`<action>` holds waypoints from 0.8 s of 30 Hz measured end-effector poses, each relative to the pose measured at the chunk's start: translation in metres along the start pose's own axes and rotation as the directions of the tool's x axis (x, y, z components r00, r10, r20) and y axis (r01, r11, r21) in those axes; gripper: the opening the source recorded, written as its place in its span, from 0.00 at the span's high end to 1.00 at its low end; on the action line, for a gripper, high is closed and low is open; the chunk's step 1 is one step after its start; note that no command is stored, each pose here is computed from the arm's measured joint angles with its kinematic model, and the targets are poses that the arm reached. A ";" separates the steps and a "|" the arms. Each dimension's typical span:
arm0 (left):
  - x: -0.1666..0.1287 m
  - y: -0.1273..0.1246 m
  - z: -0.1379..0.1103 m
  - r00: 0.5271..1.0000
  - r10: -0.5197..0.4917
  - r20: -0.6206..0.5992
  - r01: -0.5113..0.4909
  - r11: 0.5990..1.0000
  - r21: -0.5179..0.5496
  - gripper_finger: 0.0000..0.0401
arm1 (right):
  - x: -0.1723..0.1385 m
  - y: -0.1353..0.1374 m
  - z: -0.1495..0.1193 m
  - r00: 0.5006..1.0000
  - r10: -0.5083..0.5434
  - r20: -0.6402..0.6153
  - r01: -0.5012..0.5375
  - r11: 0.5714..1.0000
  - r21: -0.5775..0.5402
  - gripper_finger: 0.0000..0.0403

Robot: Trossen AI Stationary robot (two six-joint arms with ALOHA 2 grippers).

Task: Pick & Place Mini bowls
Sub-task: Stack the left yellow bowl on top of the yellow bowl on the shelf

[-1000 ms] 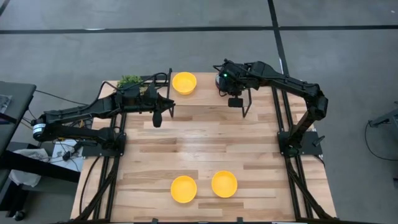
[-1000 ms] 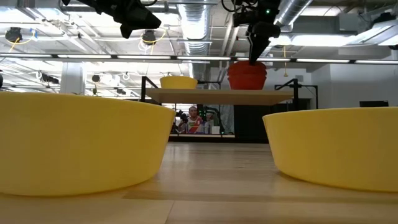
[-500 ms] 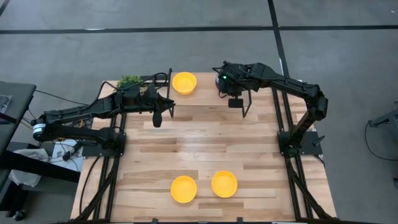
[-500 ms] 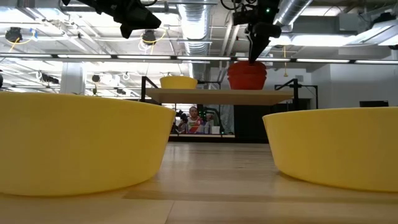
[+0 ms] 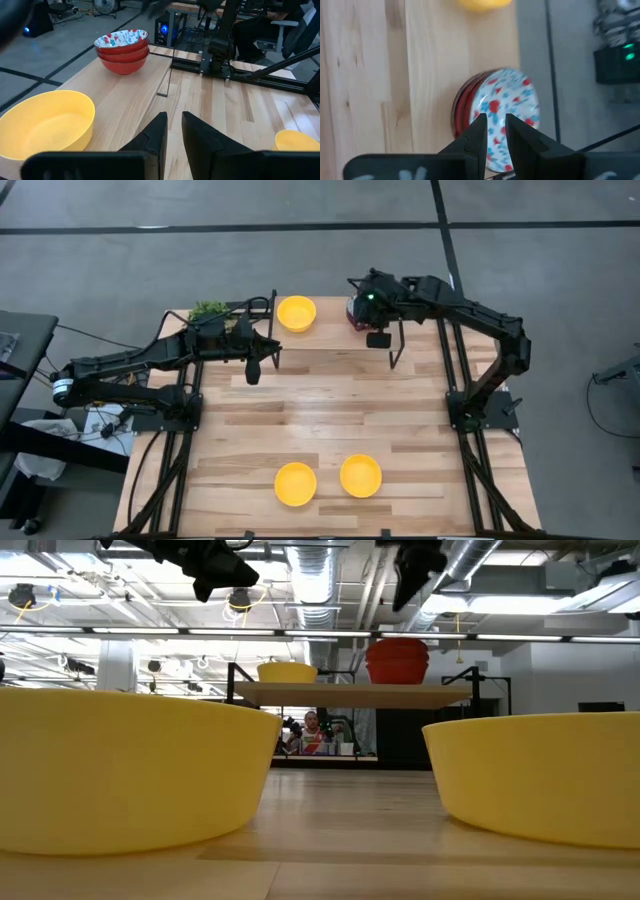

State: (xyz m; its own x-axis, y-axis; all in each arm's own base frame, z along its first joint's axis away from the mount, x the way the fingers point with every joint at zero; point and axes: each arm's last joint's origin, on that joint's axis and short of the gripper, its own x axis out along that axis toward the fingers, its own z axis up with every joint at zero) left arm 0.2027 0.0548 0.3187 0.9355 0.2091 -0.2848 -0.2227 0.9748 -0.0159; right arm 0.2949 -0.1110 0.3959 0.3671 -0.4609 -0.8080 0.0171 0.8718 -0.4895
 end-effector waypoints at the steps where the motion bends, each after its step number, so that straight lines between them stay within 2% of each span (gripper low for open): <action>1: 0.000 0.000 0.000 1.000 0.000 0.000 0.000 1.000 -0.001 0.86 | -0.006 -0.002 0.002 1.000 -0.010 0.022 0.009 1.000 0.004 0.85; 5: 0.000 0.000 0.000 1.000 0.000 -0.001 0.000 1.000 -0.002 0.86 | -0.030 -0.006 0.007 0.994 -0.039 0.098 0.036 0.999 0.029 0.85; 9: 0.000 0.000 -0.001 1.000 0.000 -0.005 0.000 1.000 -0.002 0.86 | -0.055 -0.005 0.012 0.986 -0.047 0.161 0.031 0.995 0.099 0.85; 14: 0.000 0.000 -0.002 1.000 0.000 -0.024 0.000 1.000 -0.003 0.86 | -0.074 0.013 0.014 0.984 0.012 0.176 -0.030 0.994 0.102 0.85; 16: 0.000 0.000 -0.003 0.999 0.000 -0.036 0.000 1.000 -0.003 0.86 | -0.078 0.023 0.014 0.983 0.068 0.171 -0.087 0.991 0.104 0.85; 18: 0.000 0.000 -0.004 0.999 0.000 -0.043 0.000 1.000 -0.004 0.86 | -0.080 0.033 0.014 0.970 0.170 0.172 -0.189 0.977 0.103 0.85; 21: 0.000 0.000 -0.004 0.999 0.000 -0.044 0.000 1.000 -0.004 0.86 | -0.085 0.044 0.017 0.927 0.309 0.212 -0.335 0.937 0.098 0.85; 24: 0.000 0.000 -0.004 0.999 0.000 -0.044 0.000 1.000 -0.004 0.86 | -0.091 0.054 0.022 0.882 0.390 0.265 -0.423 0.902 0.082 0.85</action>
State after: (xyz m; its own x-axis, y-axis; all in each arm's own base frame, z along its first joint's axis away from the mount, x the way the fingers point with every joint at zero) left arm 0.2014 0.0544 0.3147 0.9226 0.2055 -0.3263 -0.2240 0.9744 -0.0197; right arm 0.2834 -0.0183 0.4500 0.5770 -0.0226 -0.8164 -0.0638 0.9953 -0.0726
